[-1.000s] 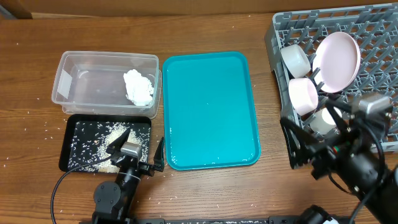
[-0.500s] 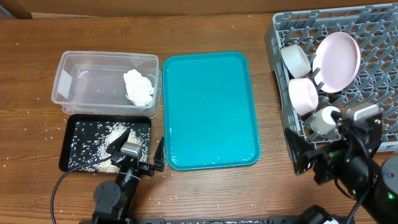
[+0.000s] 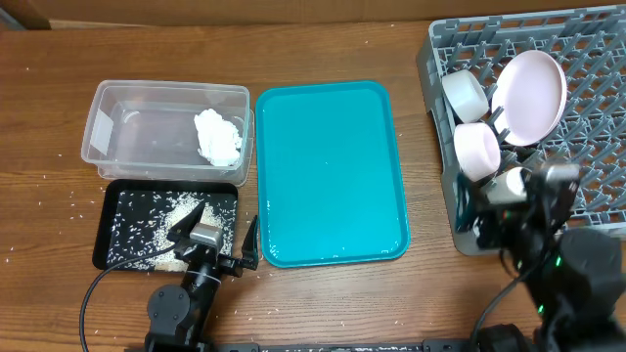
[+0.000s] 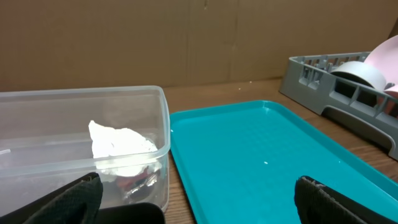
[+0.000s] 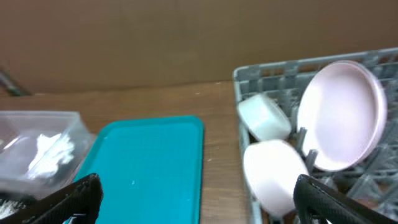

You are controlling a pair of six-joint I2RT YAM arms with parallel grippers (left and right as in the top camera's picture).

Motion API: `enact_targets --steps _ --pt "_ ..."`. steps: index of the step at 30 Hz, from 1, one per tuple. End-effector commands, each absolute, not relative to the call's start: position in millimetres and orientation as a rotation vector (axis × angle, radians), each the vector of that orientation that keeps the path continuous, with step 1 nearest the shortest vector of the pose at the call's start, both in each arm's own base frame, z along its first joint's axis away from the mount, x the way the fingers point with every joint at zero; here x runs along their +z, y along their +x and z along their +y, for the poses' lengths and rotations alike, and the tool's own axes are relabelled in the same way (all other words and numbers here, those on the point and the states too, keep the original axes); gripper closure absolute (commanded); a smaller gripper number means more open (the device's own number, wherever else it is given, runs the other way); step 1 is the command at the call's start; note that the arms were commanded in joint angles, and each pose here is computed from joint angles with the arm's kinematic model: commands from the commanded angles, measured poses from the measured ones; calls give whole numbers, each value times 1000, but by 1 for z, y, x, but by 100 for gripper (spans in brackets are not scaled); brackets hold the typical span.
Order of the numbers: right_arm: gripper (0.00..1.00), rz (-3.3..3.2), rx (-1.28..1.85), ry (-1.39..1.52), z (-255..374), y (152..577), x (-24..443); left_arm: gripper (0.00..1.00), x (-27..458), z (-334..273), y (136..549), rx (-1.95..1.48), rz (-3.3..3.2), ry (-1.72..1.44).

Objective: Sort waste into correct bins and load items into the dishwasher

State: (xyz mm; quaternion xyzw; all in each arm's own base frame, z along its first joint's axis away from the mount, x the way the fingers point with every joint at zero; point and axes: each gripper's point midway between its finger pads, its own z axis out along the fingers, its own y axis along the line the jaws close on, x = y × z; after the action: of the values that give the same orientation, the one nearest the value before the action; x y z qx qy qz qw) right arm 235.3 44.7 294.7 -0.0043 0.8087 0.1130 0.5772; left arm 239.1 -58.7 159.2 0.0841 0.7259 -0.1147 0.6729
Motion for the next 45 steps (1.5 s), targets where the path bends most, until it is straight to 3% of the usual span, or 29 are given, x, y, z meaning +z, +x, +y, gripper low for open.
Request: enact_targets --steps 1,7,18,45 --pt "0 1839 310 -45 49 218 281 0 159 -55 240 -230 1630 195" --pt "0 1802 287 -15 40 209 246 0 159 -55 240 -230 1630 195" --pt "0 1665 266 11 34 234 182 0 159 -55 240 -230 1630 195" --pt "0 1593 267 7 35 244 172 0 159 -55 240 -230 1630 195"
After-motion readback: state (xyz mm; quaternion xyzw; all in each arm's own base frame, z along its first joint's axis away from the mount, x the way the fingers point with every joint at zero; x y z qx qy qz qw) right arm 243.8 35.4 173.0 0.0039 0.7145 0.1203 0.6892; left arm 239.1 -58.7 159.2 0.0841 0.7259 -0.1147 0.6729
